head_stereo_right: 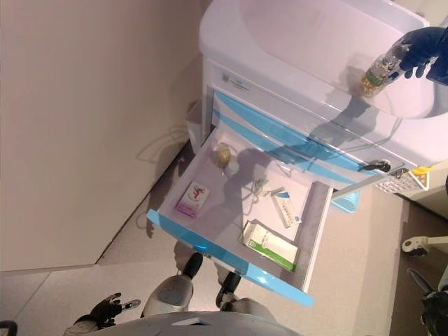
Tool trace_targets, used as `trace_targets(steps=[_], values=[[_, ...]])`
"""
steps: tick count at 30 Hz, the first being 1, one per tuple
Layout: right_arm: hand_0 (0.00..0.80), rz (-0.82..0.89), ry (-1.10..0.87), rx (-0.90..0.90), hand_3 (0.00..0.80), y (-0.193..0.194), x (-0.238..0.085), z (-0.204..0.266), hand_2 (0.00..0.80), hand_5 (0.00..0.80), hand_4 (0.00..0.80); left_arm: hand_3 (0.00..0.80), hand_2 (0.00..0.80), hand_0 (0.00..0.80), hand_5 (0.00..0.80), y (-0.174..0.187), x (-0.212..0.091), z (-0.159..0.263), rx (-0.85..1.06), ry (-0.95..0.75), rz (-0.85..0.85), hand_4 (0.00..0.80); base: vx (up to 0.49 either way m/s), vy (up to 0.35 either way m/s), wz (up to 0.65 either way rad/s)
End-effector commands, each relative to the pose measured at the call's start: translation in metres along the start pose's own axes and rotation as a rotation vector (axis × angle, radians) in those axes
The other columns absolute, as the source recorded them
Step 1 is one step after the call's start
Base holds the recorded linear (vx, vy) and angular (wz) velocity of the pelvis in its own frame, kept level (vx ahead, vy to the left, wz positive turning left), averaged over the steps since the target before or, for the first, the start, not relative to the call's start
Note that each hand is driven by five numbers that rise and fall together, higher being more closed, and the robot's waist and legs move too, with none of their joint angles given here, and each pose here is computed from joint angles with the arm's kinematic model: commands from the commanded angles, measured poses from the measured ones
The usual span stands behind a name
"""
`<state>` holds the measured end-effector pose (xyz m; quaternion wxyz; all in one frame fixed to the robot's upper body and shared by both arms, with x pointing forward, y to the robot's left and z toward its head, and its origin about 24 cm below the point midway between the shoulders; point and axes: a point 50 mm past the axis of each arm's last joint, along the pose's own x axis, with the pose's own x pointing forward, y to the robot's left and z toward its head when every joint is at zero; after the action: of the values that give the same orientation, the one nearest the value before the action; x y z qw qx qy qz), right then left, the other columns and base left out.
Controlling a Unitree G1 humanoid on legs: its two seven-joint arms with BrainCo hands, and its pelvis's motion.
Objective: Open the drawer and pick up the medicine
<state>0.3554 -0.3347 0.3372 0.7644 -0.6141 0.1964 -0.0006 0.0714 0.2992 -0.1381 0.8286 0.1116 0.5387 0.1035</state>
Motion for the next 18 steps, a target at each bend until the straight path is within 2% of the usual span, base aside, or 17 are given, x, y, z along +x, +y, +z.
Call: trace_targets(steps=[1,18], values=[[0.000,-0.102,0.003,-0.030,0.000,-0.032,-0.022,0.004,0.000,0.000,0.000,0.000,0.000,0.000,0.000,0.017,-0.004,-0.002,0.013,-0.020,0.032,0.000,0.000,0.000,0.00],[0.000,-0.180,-0.055,0.036,0.000,-0.049,-0.036,0.007,0.000,0.000,0.000,0.000,0.000,0.000,0.000,0.019,-0.005,-0.004,0.016,-0.021,0.030,0.000,0.000,0.000,0.00]])
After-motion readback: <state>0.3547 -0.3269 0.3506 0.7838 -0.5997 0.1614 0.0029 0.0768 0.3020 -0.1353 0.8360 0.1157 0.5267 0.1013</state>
